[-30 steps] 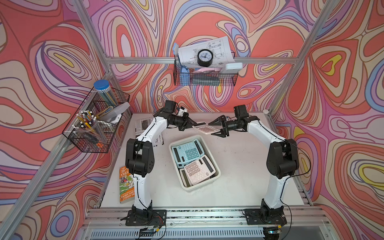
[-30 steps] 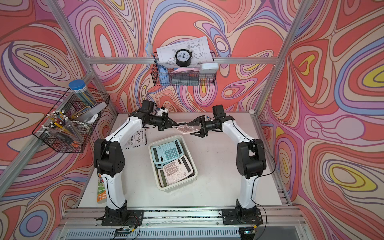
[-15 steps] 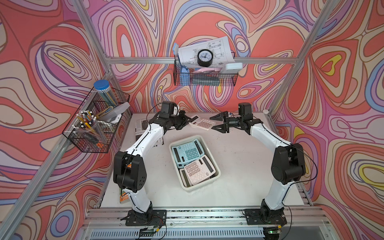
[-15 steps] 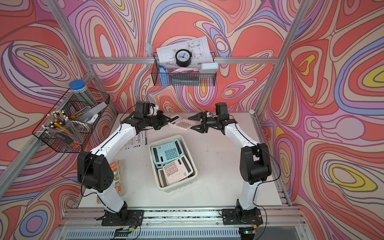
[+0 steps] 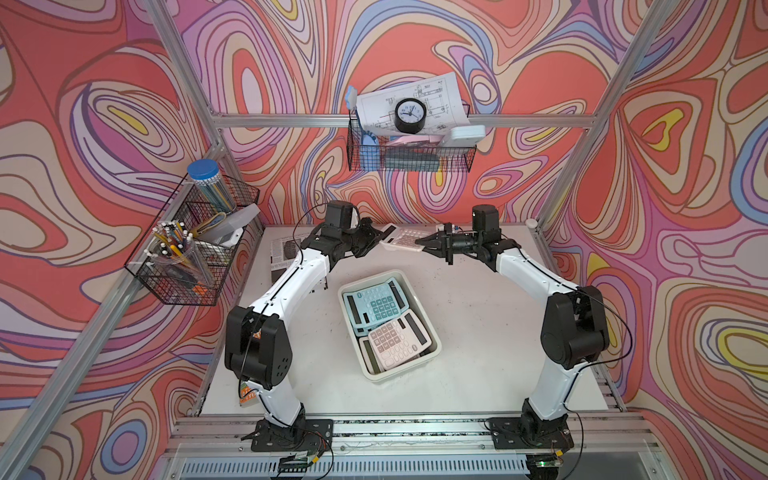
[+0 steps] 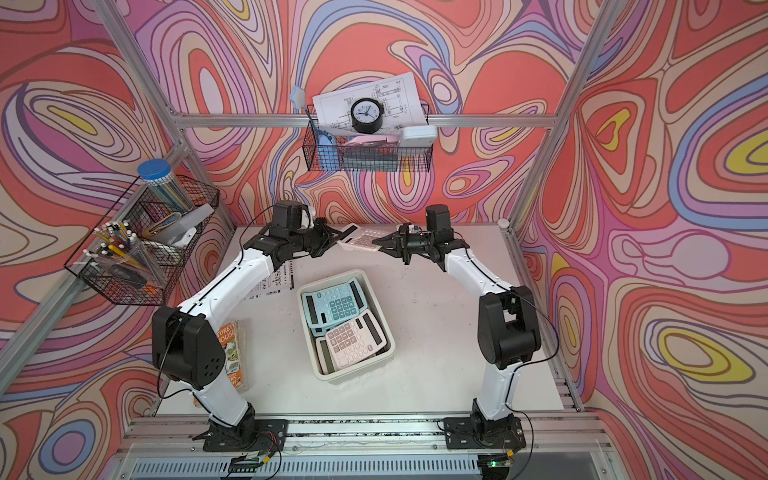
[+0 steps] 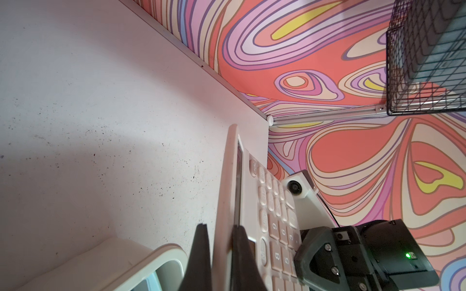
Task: Put the calculator in the storage box
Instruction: Place the calculator in the storage box.
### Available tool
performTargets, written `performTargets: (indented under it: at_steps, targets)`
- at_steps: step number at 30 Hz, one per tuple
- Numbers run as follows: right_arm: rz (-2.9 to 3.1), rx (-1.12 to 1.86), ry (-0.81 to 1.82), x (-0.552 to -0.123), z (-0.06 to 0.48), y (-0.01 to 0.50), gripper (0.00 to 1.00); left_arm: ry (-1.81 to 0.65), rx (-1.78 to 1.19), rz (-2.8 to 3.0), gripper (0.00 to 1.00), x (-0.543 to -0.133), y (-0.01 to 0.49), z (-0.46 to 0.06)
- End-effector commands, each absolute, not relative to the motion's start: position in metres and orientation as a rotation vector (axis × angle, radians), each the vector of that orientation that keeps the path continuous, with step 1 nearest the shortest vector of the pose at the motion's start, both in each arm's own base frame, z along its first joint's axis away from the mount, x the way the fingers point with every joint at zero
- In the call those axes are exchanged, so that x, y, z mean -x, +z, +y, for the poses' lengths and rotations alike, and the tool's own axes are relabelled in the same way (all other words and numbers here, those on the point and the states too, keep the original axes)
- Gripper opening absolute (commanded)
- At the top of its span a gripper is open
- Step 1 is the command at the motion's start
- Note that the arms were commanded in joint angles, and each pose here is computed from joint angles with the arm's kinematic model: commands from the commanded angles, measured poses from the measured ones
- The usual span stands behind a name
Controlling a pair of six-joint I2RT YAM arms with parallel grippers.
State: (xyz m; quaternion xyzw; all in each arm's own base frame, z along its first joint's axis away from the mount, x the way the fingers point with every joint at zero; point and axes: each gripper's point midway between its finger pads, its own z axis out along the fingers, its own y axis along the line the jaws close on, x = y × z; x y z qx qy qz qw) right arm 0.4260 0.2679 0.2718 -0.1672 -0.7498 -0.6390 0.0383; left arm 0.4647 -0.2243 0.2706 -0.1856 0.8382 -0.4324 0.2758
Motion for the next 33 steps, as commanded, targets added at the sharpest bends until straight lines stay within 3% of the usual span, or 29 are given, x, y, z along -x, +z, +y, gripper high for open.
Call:
performTargets:
  at_steps: [1, 6, 12, 22, 33]
  targets:
    - [-2.330, 0.445, -2.013, -0.430, 0.272, 0.276, 0.00, -1.163, 0.471, 2.250, 0.25, -0.454, 0.280, -0.228]
    - [-2.343, 0.424, -1.991, -0.429, 0.271, 0.275, 0.00, -1.091, 0.489, 2.306, 0.73, -0.452, 0.280, -0.221]
    - [-2.385, 0.323, -1.927, -0.411, 0.269, 0.271, 0.00, -0.999, 0.545, 2.377, 0.98, -0.443, 0.281, -0.190]
    - [-2.428, -0.005, -1.826, -0.347, 0.265, 0.274, 0.00, -0.903, 0.718, 2.439, 0.99, -0.417, 0.271, -0.125]
    - [-2.435, -0.375, -1.547, -0.259, 0.301, 0.244, 0.00, -0.931, 0.785, 2.453, 0.99, -0.413, 0.251, -0.120]
